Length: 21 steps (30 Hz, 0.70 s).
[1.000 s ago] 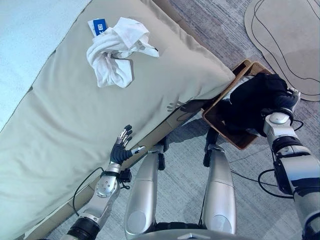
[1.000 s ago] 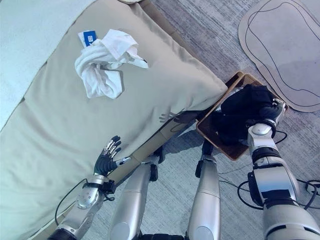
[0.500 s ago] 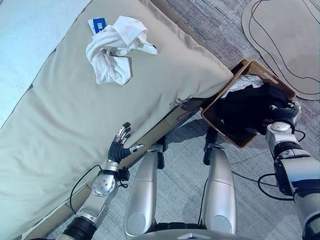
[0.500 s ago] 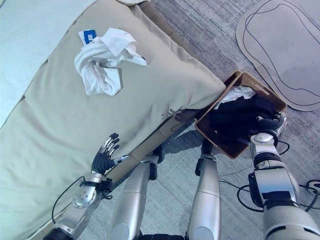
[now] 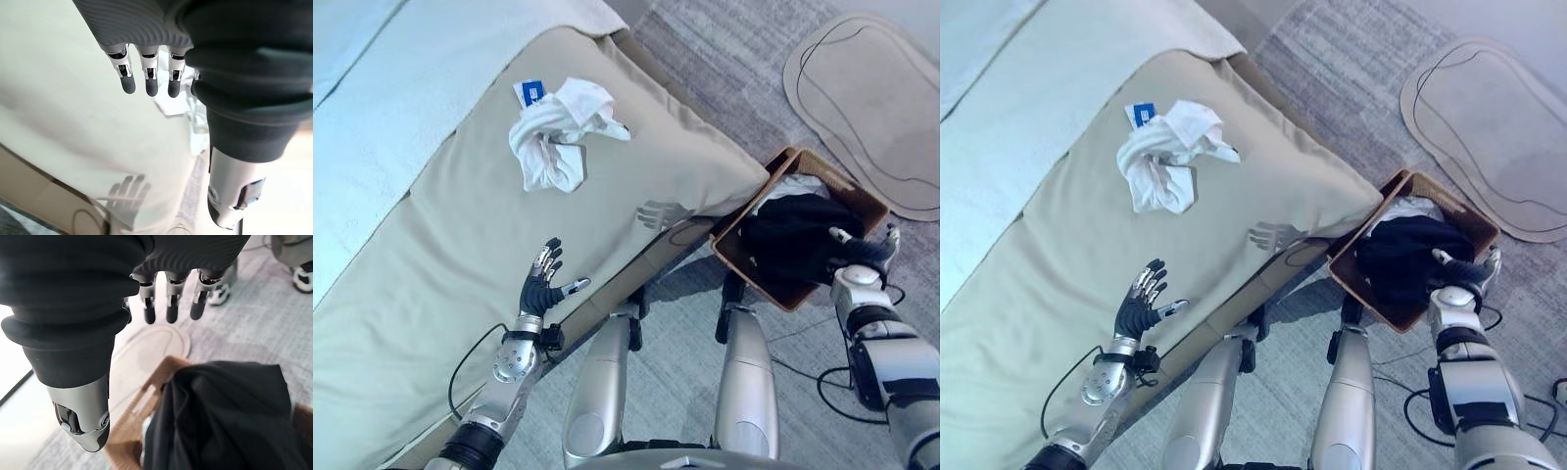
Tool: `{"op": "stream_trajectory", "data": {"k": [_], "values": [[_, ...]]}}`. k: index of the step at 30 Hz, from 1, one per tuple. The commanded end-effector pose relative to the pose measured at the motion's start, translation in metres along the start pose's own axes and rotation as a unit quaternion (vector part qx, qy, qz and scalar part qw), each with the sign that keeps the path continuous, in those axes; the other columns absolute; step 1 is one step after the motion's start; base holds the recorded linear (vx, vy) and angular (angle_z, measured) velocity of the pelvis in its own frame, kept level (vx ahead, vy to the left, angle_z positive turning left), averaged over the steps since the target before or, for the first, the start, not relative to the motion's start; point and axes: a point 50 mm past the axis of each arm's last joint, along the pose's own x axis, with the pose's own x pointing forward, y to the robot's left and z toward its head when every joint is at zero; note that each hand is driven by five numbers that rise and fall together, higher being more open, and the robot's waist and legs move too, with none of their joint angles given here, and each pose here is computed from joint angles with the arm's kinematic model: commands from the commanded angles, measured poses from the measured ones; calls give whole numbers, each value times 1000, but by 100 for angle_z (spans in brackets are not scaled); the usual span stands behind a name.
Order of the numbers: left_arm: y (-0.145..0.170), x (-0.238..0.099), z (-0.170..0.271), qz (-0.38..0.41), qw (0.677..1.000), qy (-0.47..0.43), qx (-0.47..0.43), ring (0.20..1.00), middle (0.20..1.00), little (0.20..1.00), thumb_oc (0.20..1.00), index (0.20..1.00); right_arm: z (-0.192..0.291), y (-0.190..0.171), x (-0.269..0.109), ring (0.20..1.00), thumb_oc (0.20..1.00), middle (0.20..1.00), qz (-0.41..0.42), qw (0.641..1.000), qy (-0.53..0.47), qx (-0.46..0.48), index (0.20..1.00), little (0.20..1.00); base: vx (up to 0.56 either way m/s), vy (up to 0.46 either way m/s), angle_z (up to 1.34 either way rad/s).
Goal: Pick up clothes into the bucket
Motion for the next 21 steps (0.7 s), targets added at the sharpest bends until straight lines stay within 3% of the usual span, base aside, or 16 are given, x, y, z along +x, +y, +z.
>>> {"op": "stream_trajectory", "data": {"k": [1, 10, 14, 21], "values": [[20, -6, -2, 45, 999, -8, 5, 1000, 1000, 1000, 1000, 1000, -27, 5, -25, 1000, 1000, 1000, 37, 998, -28, 45, 1000, 1000, 115, -98, 17], [37, -11, -18, 87, 990, 24, 110, 1000, 1000, 1000, 1000, 1000, -71, 13, -76, 1000, 1000, 1000, 130, 989, -21, 75, 1000, 1000, 88, -27, 17], [48, 1, -5, 105, 973, -12, 207, 1000, 1000, 1000, 1000, 1000, -78, 40, -103, 1000, 1000, 1000, 207, 975, -13, 81, 1000, 1000, 67, 67, 12], [57, 33, 14, 149, 951, -51, 268, 1000, 1000, 1000, 1000, 1000, -66, 72, -121, 1000, 1000, 1000, 274, 958, -29, 80, 1000, 1000, -23, 78, 3]]}}
